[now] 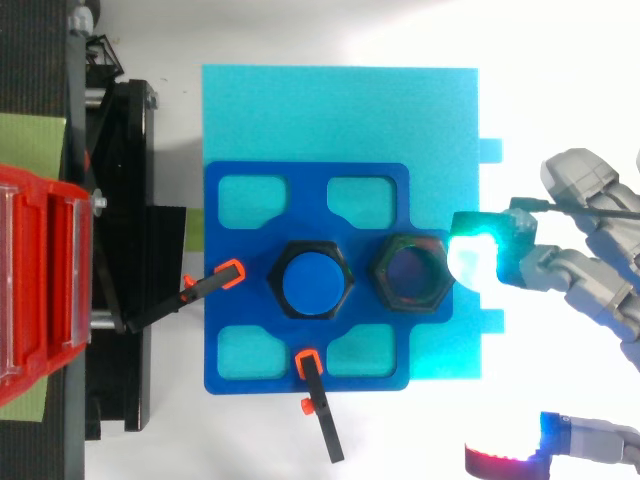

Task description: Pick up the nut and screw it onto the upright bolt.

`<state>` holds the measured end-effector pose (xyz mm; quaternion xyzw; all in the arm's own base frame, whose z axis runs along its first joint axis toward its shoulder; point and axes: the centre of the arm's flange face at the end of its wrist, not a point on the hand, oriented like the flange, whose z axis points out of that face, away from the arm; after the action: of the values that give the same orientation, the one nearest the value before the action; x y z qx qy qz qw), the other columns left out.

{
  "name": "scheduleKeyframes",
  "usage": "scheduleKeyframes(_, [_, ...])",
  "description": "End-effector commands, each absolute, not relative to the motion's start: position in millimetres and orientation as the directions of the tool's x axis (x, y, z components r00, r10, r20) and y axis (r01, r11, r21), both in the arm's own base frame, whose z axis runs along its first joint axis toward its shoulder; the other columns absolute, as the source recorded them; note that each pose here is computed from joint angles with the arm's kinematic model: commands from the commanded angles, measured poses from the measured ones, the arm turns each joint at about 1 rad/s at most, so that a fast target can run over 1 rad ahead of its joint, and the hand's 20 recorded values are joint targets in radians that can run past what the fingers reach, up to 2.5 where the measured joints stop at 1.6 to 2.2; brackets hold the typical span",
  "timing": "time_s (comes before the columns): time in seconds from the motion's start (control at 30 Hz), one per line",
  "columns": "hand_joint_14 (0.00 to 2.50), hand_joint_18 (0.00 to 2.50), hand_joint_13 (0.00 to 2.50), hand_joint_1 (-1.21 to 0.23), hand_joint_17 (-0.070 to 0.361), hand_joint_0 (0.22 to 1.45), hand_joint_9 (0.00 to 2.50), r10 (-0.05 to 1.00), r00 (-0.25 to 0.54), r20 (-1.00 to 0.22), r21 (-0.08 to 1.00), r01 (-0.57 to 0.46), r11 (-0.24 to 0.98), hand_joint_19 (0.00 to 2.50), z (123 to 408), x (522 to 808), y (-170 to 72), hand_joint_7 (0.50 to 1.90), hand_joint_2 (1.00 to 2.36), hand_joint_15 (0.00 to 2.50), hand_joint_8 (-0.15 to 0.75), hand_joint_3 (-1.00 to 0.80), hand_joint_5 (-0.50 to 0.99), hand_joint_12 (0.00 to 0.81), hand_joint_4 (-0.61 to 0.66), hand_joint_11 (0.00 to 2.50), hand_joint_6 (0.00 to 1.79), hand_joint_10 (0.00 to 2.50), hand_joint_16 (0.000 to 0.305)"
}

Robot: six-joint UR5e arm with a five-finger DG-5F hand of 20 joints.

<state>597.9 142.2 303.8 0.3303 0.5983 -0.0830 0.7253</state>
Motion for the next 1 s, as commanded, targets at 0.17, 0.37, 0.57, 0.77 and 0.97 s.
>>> scheduleKeyframes(0.17, [0.00,0.00,0.06,-0.69,0.115,0.41,0.06,0.246,0.257,-0.934,0.350,0.535,0.769,0.00,303,600,133,0.75,1.00,0.00,0.288,-0.50,-0.29,0.385,0.19,0.00,0.50,0.00,0.051])
scheduleKeyframes(0.37, [0.00,0.00,0.07,-0.69,0.114,0.41,0.06,0.231,0.248,-0.941,0.332,0.540,0.773,0.00,303,601,131,0.74,1.00,0.00,0.285,-0.50,-0.29,0.383,0.19,0.00,0.50,0.00,0.051])
scheduleKeyframes(0.57, [0.00,0.00,0.08,-0.68,0.113,0.41,0.06,0.201,0.232,-0.952,0.299,0.553,0.778,0.00,303,602,130,0.74,1.00,0.00,0.285,-0.50,-0.29,0.382,0.19,0.00,0.50,0.00,0.050])
scheduleKeyframes(0.77, [0.00,0.00,0.08,-0.68,0.113,0.42,0.06,0.156,0.226,-0.961,0.260,0.563,0.785,0.00,289,613,137,0.74,1.00,0.00,0.284,-0.50,-0.29,0.381,0.19,0.00,0.50,0.00,0.050])
scheduleKeyframes(0.97, [0.00,0.00,0.05,-0.64,0.110,0.42,0.03,0.174,0.251,-0.952,0.289,0.554,0.781,0.00,271,622,144,0.76,1.00,0.00,0.272,-0.50,-0.30,0.374,0.18,0.00,0.50,0.00,0.049])
